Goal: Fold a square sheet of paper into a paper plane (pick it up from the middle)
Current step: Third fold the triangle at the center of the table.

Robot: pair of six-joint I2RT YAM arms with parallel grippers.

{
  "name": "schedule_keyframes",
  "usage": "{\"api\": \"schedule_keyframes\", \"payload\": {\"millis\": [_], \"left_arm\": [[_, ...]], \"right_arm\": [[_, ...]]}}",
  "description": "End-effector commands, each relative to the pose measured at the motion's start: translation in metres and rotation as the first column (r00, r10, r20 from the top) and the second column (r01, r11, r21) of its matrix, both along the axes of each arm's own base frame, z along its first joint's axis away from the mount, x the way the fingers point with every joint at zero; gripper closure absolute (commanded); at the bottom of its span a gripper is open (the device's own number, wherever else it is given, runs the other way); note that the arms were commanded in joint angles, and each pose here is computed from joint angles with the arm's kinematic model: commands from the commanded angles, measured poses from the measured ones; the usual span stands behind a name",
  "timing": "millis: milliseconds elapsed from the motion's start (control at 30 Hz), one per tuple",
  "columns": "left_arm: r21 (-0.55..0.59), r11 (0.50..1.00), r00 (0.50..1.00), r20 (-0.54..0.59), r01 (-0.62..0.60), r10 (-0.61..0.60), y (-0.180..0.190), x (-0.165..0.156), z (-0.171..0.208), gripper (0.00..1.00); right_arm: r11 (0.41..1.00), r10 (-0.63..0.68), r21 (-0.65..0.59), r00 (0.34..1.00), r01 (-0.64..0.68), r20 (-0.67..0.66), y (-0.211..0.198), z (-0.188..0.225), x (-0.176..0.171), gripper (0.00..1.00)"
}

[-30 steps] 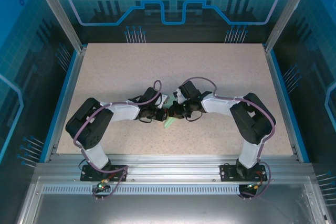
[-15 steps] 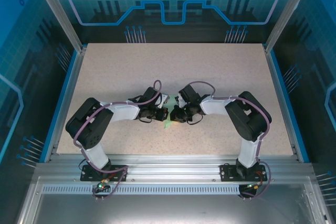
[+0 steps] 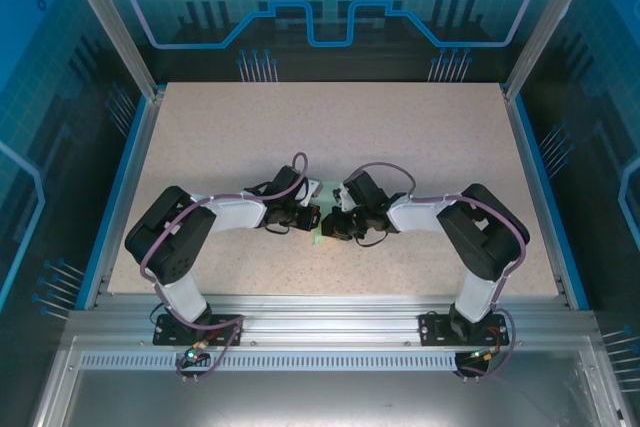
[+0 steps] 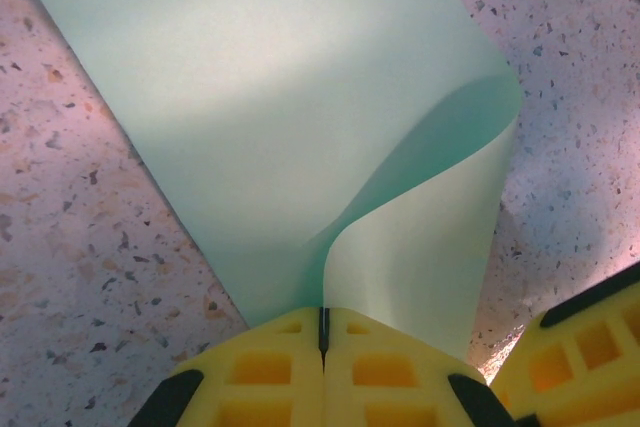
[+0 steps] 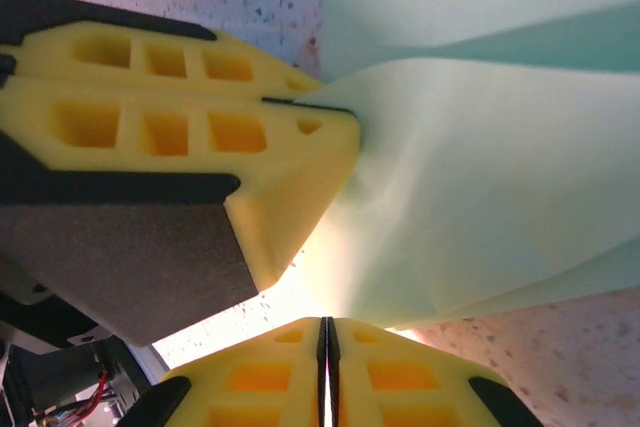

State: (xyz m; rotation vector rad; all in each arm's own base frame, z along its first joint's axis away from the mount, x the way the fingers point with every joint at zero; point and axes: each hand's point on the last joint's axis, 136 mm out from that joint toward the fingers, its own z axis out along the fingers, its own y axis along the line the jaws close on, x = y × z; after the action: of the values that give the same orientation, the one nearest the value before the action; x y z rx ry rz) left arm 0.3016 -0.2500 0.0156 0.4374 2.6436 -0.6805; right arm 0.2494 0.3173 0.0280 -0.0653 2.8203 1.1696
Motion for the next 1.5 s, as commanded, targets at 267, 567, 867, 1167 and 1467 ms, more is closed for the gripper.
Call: {"api": "schedule_keyframes", "payload": {"millis": [267,567,867,1167,1467], "left_arm": [[0.021,0.999,0.998,-0.059,0.029,-0.028,0.001,-0.009,-0.016,0.95],[0.029,0.999,0.997,-0.067,0.026,-0.024,0.002,-0.006,-0.022,0.97],[0.015,0.999,0.997,-0.075,0.038,-0.037,-0.001,-0.004,-0.020,0.98],[0.014,0.999,0.996,-0.077,0.035,-0.034,0.000,-0.003,-0.020,0.98],[0.015,0.999,0.996,-0.081,0.036,-0.034,0.000,-0.004,-0.020,0.98]], "right_arm": [[1.000,-0.010,0.010,0.999,0.010,-0.031,0.013,-0.026,-0.005,0.90],[0.998,-0.004,0.058,1.000,0.004,0.009,0.017,-0.012,-0.006,0.89],[0.993,0.010,0.117,0.998,-0.017,0.054,0.029,0.009,-0.013,0.88],[1.000,-0.016,0.009,1.000,0.016,-0.001,0.024,-0.031,-0.014,0.90],[0.999,-0.007,0.035,0.998,0.005,0.064,0.019,0.005,-0.009,0.89]]}}
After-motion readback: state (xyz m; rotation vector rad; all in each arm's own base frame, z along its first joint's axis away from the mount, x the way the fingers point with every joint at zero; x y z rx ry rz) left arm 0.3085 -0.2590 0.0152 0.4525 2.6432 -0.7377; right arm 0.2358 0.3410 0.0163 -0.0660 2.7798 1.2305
